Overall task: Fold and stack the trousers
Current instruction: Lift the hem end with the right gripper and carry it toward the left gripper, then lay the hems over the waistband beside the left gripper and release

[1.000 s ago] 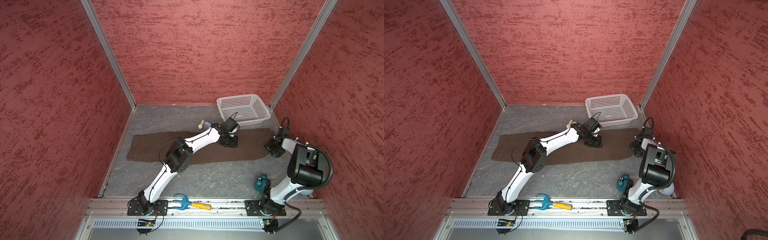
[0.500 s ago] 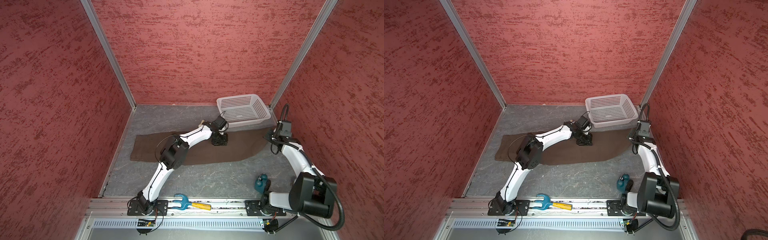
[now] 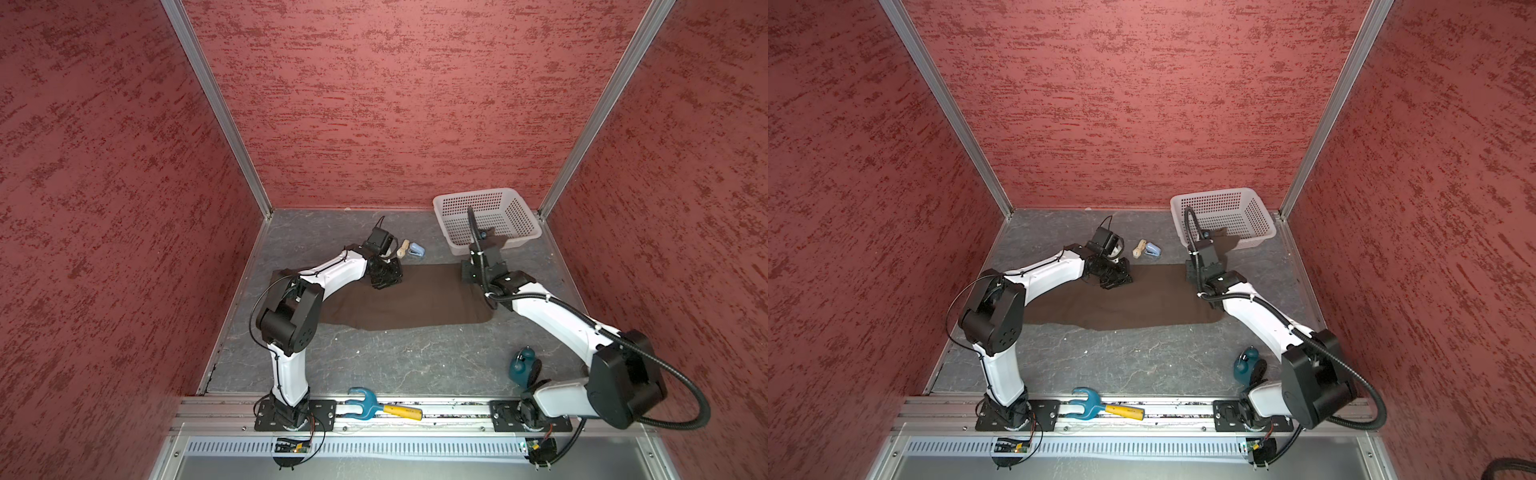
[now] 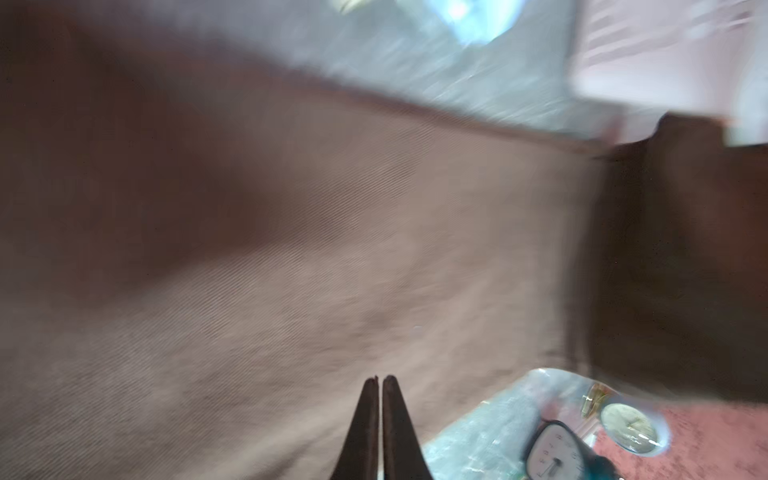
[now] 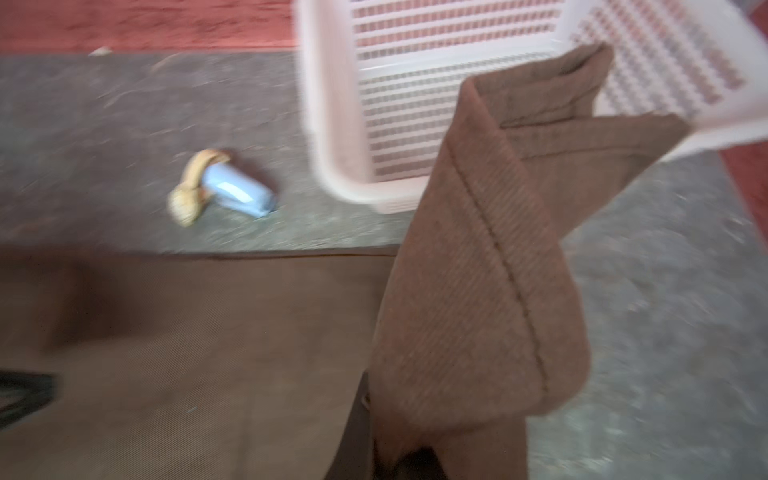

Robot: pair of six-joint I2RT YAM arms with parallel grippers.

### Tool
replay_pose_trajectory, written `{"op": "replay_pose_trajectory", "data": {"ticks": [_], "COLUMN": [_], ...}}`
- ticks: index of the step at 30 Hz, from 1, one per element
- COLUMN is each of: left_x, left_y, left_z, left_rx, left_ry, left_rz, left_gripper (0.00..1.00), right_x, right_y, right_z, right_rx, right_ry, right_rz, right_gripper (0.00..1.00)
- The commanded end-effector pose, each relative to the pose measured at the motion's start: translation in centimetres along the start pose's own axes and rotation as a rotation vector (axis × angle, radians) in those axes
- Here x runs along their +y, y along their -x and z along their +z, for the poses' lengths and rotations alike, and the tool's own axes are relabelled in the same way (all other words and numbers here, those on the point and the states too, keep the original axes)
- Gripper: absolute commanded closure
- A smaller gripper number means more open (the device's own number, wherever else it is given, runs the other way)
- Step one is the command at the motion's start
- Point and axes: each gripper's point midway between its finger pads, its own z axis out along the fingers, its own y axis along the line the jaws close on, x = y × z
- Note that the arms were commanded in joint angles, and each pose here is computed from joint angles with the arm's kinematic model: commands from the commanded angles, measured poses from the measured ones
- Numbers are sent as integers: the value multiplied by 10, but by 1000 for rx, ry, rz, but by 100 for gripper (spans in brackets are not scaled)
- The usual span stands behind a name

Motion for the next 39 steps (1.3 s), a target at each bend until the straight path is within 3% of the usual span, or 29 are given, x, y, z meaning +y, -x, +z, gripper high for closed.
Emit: {"op": "replay_pose_trajectory", "data": {"ticks": [1, 13, 26, 32, 39], "left_x": [20, 45, 55, 63, 60], "left_y": [-10, -18, -21, -12, -1], "left_z": [22, 42, 49, 41, 36], "left_rx": [31, 68, 78, 43, 27], "left_ry": [26, 85, 111, 140, 147], "left_rz": [-39, -70, -90, -132, -128], "left_gripper": [96, 100, 100, 77, 74], "right_x": [37, 129, 163, 150, 154], "right_y": [15, -47, -73, -125, -166], "right_z": [-6, 1, -6, 10, 14], "right_rx": [-76, 29, 61, 162, 213], "right_ry": [35, 196, 312, 253, 224], "right_rz": [-28, -123, -137, -228, -399], "right_gripper": [100, 100, 100, 100, 100]}}
